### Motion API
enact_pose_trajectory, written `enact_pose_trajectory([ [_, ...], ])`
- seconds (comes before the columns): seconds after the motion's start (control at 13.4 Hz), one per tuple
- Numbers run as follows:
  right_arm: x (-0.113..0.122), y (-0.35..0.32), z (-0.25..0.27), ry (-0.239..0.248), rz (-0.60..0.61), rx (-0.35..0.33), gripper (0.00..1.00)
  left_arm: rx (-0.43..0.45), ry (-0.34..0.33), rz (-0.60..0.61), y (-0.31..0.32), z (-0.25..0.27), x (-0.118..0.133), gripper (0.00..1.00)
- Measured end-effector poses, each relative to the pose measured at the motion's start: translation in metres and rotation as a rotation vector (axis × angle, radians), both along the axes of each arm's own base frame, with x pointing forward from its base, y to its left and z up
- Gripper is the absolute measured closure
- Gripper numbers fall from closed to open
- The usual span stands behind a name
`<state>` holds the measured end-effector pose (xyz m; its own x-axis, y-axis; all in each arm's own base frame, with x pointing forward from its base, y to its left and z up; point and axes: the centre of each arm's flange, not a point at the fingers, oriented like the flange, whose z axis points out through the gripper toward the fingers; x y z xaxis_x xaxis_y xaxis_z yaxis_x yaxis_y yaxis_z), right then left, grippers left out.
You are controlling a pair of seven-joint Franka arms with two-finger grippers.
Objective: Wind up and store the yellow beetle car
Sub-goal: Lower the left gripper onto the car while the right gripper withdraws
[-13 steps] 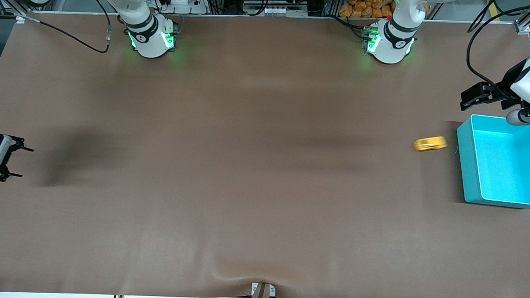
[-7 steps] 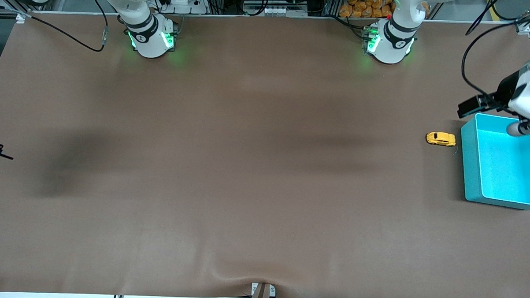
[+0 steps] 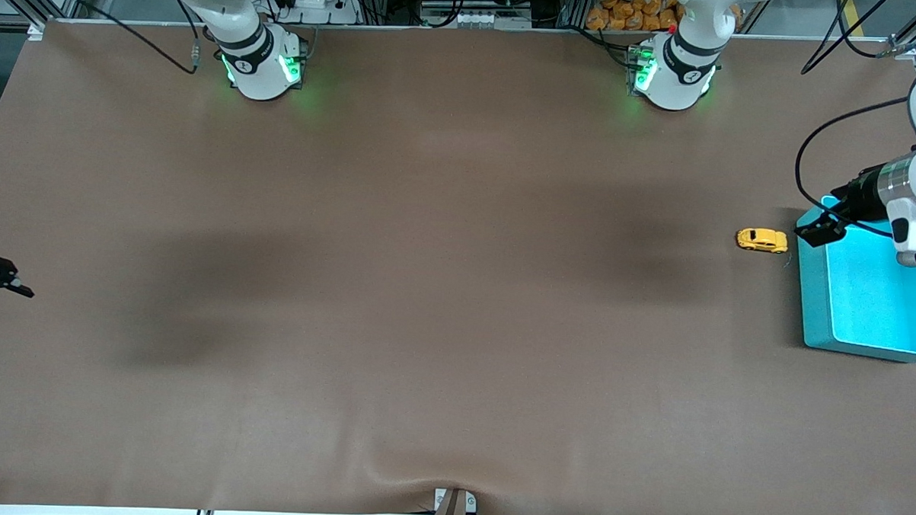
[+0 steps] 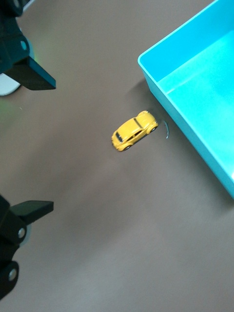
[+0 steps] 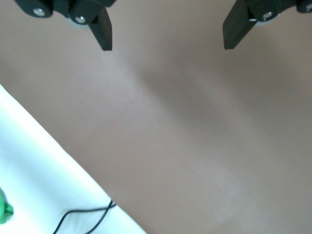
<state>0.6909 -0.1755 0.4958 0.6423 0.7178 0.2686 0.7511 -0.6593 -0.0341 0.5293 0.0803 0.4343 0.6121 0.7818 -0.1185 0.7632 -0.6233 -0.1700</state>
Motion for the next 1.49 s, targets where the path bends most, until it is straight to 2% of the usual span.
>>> enact_pose_trajectory([
  [0.15,-0.002,0.044,0.037,-0.001,-0.092,0.020,0.00,0.033,-0.049,0.121,0.021,-0.046,-0.012,0.00],
  [0.22,-0.007,0.065,0.056,0.014,-0.146,0.037,0.00,0.061,-0.077,0.183,0.025,-0.070,-0.019,0.00],
  [0.3,-0.015,0.079,0.074,0.032,-0.196,0.048,0.00,0.084,-0.099,0.248,0.024,-0.093,-0.026,0.00],
  [0.52,-0.047,0.107,0.117,0.111,-0.275,0.027,0.00,0.105,-0.104,0.404,0.023,-0.136,-0.036,0.00],
  [0.67,-0.067,0.122,0.134,0.171,-0.339,0.005,0.00,0.105,-0.119,0.439,0.032,-0.148,-0.036,0.00],
  [0.89,-0.095,0.147,0.141,0.226,-0.468,-0.048,0.00,0.100,-0.121,0.470,0.045,-0.173,-0.044,0.00],
  [1.27,-0.130,0.157,0.124,0.337,-0.689,-0.043,0.00,0.086,-0.121,0.478,0.044,-0.219,-0.063,0.00],
  [1.49,-0.140,0.164,0.124,0.350,-0.723,-0.051,0.00,0.090,-0.144,0.478,0.054,-0.238,-0.074,0.00],
])
